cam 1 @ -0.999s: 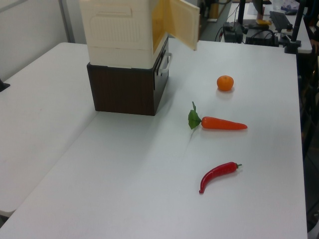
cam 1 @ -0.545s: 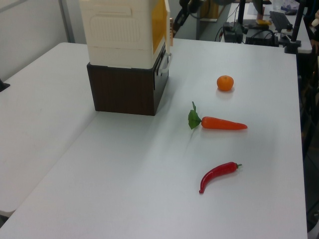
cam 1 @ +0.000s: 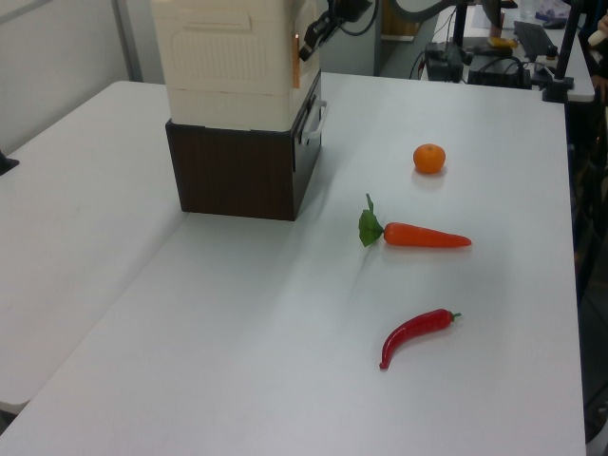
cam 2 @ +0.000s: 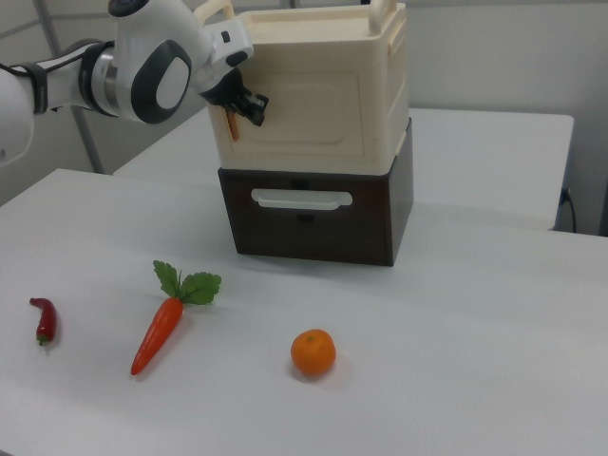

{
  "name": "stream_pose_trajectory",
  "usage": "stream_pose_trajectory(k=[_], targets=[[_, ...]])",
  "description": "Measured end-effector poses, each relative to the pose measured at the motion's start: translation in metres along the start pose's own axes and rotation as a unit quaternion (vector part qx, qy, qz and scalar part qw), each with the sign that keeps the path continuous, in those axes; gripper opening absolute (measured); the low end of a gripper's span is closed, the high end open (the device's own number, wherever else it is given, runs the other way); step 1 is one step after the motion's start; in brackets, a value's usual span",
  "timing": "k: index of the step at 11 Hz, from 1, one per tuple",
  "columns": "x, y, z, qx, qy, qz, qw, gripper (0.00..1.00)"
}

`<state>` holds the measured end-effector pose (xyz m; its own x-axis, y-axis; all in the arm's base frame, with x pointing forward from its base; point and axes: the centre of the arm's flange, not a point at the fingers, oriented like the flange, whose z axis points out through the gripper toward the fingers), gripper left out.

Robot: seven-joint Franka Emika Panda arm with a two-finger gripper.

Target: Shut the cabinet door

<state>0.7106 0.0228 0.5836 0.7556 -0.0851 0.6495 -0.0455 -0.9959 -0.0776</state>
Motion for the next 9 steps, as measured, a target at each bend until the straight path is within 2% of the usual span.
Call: stream_pose_trajectory(k=[2, 5, 7, 9], targets=[[0.001, -0.001, 0.000, 0.000, 0.002, 0.023, 0.9997, 0.03], [0.001, -0.001, -0.001, -0.003, -0.005, 0.024, 0.9997, 0.03], [-0.008, 0.004, -0.003, -0.008, -0.065, 0.026, 0.9975, 0.04], [-0.024, 0.017, -0.016, -0.011, -0.159, 0.035, 0.9866, 0.07]])
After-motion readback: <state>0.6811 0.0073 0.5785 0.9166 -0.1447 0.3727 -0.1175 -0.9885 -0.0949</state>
